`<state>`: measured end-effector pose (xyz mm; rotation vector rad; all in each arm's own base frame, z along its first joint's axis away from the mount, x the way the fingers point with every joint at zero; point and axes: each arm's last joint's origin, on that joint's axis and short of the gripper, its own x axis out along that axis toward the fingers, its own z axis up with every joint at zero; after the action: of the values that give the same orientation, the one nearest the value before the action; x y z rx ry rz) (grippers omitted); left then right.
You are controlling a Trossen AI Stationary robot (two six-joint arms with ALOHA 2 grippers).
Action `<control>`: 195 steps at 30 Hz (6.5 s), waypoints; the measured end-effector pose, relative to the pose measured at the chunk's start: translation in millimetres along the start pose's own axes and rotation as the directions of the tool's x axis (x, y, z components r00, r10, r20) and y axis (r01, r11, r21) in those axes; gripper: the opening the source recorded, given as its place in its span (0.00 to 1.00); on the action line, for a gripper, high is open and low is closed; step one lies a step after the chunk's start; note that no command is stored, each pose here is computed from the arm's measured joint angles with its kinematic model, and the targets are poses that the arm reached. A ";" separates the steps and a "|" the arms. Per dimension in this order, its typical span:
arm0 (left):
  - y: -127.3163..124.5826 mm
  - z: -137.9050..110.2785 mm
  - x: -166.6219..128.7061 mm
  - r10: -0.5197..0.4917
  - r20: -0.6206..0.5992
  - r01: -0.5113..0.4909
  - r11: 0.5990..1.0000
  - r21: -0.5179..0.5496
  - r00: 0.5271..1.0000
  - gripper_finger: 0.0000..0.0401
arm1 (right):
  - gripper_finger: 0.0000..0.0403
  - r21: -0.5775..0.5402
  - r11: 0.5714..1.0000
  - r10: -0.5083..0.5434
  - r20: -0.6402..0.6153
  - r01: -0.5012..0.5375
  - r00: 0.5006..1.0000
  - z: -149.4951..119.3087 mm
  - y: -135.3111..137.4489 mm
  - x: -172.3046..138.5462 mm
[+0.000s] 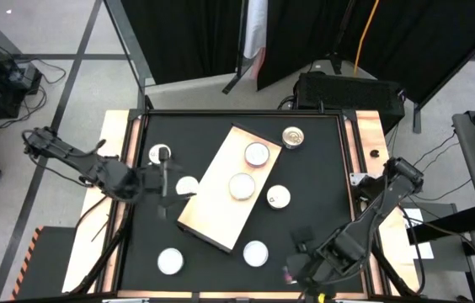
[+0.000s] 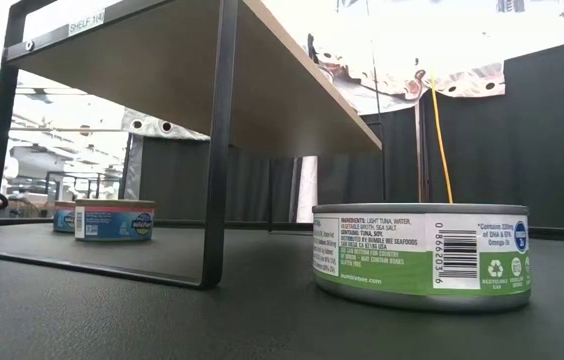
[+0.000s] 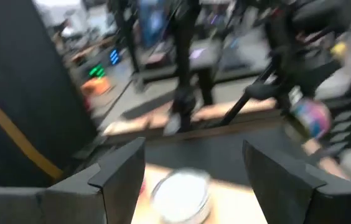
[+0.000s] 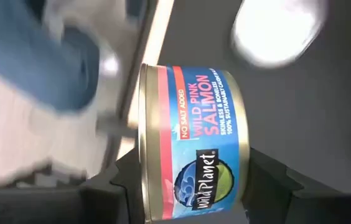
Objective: Stack canned seafood by type on shelf
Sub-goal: Put the blue tuna can on the shelf
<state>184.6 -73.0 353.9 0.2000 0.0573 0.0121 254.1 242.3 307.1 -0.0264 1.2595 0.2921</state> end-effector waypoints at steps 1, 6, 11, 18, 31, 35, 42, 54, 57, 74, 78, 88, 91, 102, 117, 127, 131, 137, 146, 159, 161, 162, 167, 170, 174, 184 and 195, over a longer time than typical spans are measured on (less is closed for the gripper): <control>0.6 3.1 -1.7 -0.021 0.030 0.021 1.000 -0.012 0.999 0.67 | 0.48 0.005 1.000 -0.018 0.051 0.018 0.999 5.1 1.1 -8.2; 2.6 17.2 -8.9 -0.122 0.177 0.134 0.989 -0.055 0.977 0.67 | 0.48 0.036 0.991 -0.133 0.311 0.128 0.941 31.3 -2.6 -49.4; -0.2 25.6 -15.2 -0.191 0.266 0.206 0.978 -0.032 0.945 0.67 | 0.46 0.120 0.980 -0.197 0.545 0.156 0.815 62.5 -19.3 -89.2; -7.3 27.4 -19.7 -0.227 0.277 0.230 0.973 0.021 0.934 0.67 | 0.48 0.254 0.966 -0.221 0.713 0.049 0.665 98.3 -62.2 -120.0; -24.4 23.8 -22.0 -0.086 0.193 -0.088 0.667 0.740 0.977 0.67 | 0.48 0.400 0.888 -0.204 0.784 -0.225 0.586 122.6 -131.7 -135.5; -33.1 18.2 -13.5 -0.073 0.152 -0.105 0.440 0.892 0.986 0.67 | 0.48 0.408 0.870 -0.187 0.791 -0.276 0.582 125.6 -157.5 -139.7; -39.0 13.1 -7.2 0.053 0.096 -0.100 0.076 0.992 0.994 0.67 | 0.48 0.409 0.861 -0.167 0.788 -0.303 0.592 125.5 -184.3 -143.2; -37.7 17.3 -5.8 0.121 0.125 -0.067 -0.398 0.915 0.985 0.67 | 0.48 0.435 0.835 -0.176 0.791 -0.336 0.586 124.2 -208.7 -147.8; -33.8 17.8 -3.8 0.148 0.128 -0.046 -0.463 0.885 0.981 0.67 | 0.48 0.428 0.836 -0.175 0.802 -0.344 0.571 125.0 -211.7 -149.8; -22.2 22.3 14.8 0.222 0.213 -0.048 -0.577 0.815 0.952 0.67 | 0.48 0.386 0.850 -0.153 0.833 -0.360 0.531 127.2 -210.5 -155.0; -24.7 22.4 18.9 0.225 0.229 -0.060 -0.575 0.816 0.947 0.67 | 0.48 0.381 0.852 -0.150 0.835 -0.360 0.529 127.3 -210.4 -155.3; -25.5 22.4 26.6 0.242 0.259 -0.076 -0.577 0.813 0.935 0.63 | 0.48 0.382 0.850 -0.150 0.837 -0.364 0.526 127.5 -209.6 -155.5; -24.6 22.1 27.3 0.245 0.258 -0.074 -0.575 0.815 0.935 0.56 | 0.48 0.387 0.843 -0.152 0.836 -0.373 0.527 127.5 -209.3 -155.4; -24.6 21.4 27.5 0.250 0.251 -0.064 -0.577 0.814 0.935 0.52 | 0.48 0.399 0.839 -0.157 0.829 -0.370 0.538 127.0 -209.9 -154.0; -27.2 20.7 26.9 0.227 0.248 -0.109 -0.490 0.865 0.942 0.53 | 0.72 0.373 0.877 -0.164 0.826 -0.305 0.539 109.2 -204.9 -175.0; -31.8 9.2 29.9 0.182 0.150 -0.119 -0.171 0.978 0.972 0.53 | 0.74 0.363 0.910 -0.225 0.839 -0.201 0.496 64.0 -192.2 -224.5; -37.0 -2.0 31.7 0.083 0.066 -0.070 0.046 0.996 0.994 0.53 | 0.74 0.404 0.910 -0.299 0.797 -0.094 0.524 35.6 -177.9 -239.4; -42.0 -16.1 32.0 -0.018 -0.053 0.055 0.177 0.983 0.998 0.53 | 0.74 0.462 0.878 -0.444 0.691 0.124 0.571 21.9 -155.1 -229.3; -44.7 -24.4 32.4 -0.182 -0.115 0.144 0.158 0.977 0.977 0.53 | 0.74 0.380 0.897 -0.437 0.675 0.228 0.594 44.2 -131.5 -158.8; -26.4 -37.4 42.0 -0.235 -0.209 0.234 0.086 0.968 0.949 0.53 | 0.74 0.380 0.914 -0.388 0.729 0.138 0.564 42.0 -118.7 -145.4; -23.9 -40.3 43.0 -0.269 -0.229 0.259 0.082 0.962 0.936 0.53 | 0.74 0.380 0.916 -0.383 0.742 0.126 0.551 39.8 -118.4 -150.7; -22.4 -42.1 43.3 -0.278 -0.243 0.276 0.084 0.958 0.929 0.53 | 0.74 0.379 0.917 -0.382 0.744 0.125 0.548 38.8 -118.4 -152.2; -17.8 -44.4 45.1 -0.318 -0.253 0.299 0.104 0.949 0.914 0.53 | 0.74 0.372 0.918 -0.384 0.746 0.138 0.544 36.9 -119.1 -155.0; -15.5 -48.9 47.2 -0.337 -0.282 0.333 0.102 0.937 0.898 0.53 | 0.74 0.364 0.920 -0.383 0.746 0.147 0.545 36.9 -119.0 -154.9; -13.7 -60.1 56.4 -0.325 -0.344 0.403 0.132 0.906 0.881 0.53 | 0.74 0.363 0.920 -0.383 0.746 0.149 0.545 36.9 -119.0 -154.9; -22.9 -80.2 74.7 -0.331 -0.423 0.479 0.106 0.872 0.843 0.53 | 0.74 0.358 0.921 -0.379 0.740 0.153 0.555 36.1 -119.1 -154.0; -25.6 -84.1 78.7 -0.327 -0.435 0.511 0.195 0.837 0.839 0.58 | 0.74 0.354 0.921 -0.379 0.727 0.159 0.572 34.3 -117.7 -152.2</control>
<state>258.4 -80.0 262.1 1.4179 0.2944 -0.6099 271.7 104.3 444.3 0.1189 0.3664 -0.1434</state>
